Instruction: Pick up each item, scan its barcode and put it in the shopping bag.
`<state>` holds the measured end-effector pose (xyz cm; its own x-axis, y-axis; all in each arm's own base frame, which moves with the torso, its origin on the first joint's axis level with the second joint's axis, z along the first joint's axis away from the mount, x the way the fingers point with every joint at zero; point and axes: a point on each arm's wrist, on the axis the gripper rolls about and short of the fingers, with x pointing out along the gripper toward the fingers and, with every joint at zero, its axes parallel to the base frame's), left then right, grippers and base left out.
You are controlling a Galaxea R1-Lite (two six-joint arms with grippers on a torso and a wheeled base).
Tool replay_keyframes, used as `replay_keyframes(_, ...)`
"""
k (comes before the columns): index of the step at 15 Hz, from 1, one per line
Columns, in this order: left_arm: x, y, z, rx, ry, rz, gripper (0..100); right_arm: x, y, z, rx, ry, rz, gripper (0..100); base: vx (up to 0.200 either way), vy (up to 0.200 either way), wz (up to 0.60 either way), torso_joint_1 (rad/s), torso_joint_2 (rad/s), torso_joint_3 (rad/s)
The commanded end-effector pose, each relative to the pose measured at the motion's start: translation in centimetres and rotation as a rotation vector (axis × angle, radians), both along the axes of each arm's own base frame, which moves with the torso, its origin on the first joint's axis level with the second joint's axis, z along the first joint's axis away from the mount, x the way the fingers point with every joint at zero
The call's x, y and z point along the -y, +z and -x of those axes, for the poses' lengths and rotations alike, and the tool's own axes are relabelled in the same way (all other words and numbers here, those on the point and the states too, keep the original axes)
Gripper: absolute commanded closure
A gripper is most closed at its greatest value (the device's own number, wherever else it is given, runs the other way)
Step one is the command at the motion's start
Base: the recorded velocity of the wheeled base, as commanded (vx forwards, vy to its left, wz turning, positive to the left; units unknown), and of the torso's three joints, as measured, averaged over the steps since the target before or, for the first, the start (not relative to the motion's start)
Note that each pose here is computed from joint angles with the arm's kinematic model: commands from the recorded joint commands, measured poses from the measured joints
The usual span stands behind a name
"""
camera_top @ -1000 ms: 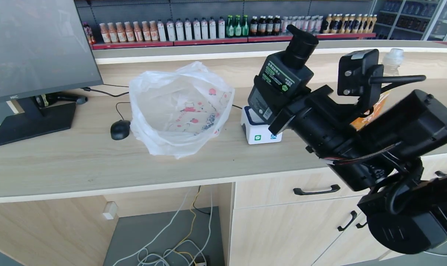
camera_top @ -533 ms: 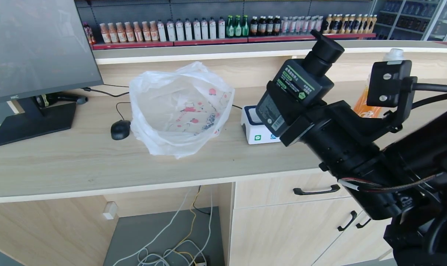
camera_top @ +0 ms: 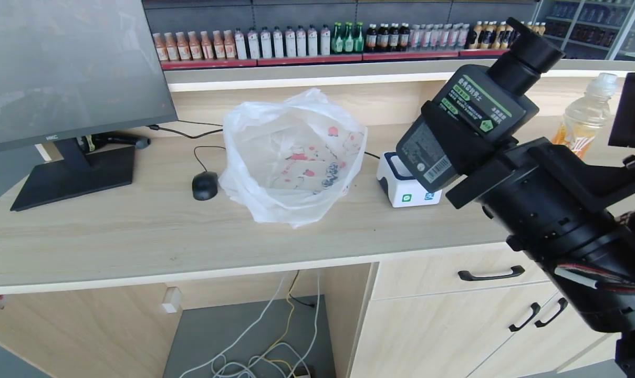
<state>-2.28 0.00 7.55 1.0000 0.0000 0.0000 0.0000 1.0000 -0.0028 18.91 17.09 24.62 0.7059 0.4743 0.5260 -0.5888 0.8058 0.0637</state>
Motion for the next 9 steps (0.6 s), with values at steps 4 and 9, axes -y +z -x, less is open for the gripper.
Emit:
replay_keyframes(4,0.00,0.00,0.00,0.000,0.000,0.000,0,0.73,-0.09,0.86,-0.002,0.003,0.004,100,0.000,0.200,0.00,0.002,0.00,0.000)
replay_keyframes(9,0.00,0.00,0.00,0.000,0.000,-0.003,0,0.37,-0.43,0.60,-0.012,0.007,0.014,100,0.000,0.080,0.00,0.003,0.00,0.001)
